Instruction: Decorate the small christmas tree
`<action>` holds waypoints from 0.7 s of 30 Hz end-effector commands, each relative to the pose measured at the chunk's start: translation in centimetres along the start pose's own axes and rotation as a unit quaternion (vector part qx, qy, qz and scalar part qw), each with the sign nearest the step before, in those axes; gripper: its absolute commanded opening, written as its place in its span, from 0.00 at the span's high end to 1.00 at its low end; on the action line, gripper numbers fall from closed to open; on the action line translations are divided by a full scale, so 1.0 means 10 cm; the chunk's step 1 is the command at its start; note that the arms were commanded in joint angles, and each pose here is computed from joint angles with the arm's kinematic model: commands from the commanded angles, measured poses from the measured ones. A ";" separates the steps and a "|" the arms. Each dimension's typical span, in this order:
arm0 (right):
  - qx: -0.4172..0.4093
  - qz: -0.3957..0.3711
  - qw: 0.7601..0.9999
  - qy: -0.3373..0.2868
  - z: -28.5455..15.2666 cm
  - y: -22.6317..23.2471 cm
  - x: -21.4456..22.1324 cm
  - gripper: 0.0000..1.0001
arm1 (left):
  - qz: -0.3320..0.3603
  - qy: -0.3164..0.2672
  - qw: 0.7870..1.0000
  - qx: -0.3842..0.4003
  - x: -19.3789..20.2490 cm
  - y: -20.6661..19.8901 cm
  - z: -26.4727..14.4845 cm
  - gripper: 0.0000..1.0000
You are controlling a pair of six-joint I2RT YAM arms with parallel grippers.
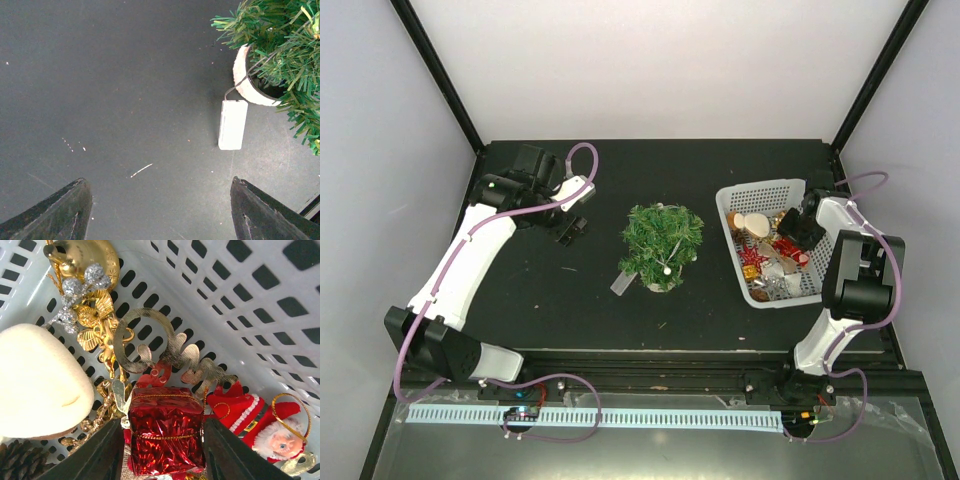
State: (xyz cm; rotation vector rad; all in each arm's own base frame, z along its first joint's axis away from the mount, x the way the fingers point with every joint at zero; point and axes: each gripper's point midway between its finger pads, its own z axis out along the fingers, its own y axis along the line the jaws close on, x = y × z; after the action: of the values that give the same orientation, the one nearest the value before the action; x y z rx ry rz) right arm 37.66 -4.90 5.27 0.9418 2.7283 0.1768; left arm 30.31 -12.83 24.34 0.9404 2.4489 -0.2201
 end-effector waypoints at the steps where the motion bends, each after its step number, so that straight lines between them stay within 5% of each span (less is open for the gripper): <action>1: -0.003 0.001 1.000 -0.015 -0.05 -0.01 -0.05 0.52 | -0.002 0.000 1.000 0.013 -0.02 -0.04 0.04 0.23; 6: -0.012 0.000 1.000 0.000 0.03 0.00 0.03 0.46 | -0.001 0.001 1.000 0.016 -0.01 -0.05 0.04 0.24; 12: -0.013 0.001 1.000 -0.009 -0.05 -0.02 0.06 0.67 | -0.002 0.003 1.000 0.016 0.00 -0.05 0.06 0.24; 21: -0.011 0.003 0.998 -0.055 -0.45 -0.07 0.04 0.71 | 0.001 0.003 1.000 0.011 -0.02 -0.03 0.05 0.24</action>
State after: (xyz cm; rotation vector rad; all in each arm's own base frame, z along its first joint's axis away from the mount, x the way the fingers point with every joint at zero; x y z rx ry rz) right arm 36.29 -4.67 7.31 0.9155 2.6744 0.1883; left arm 30.39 -12.95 24.08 0.9449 2.4561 -0.2281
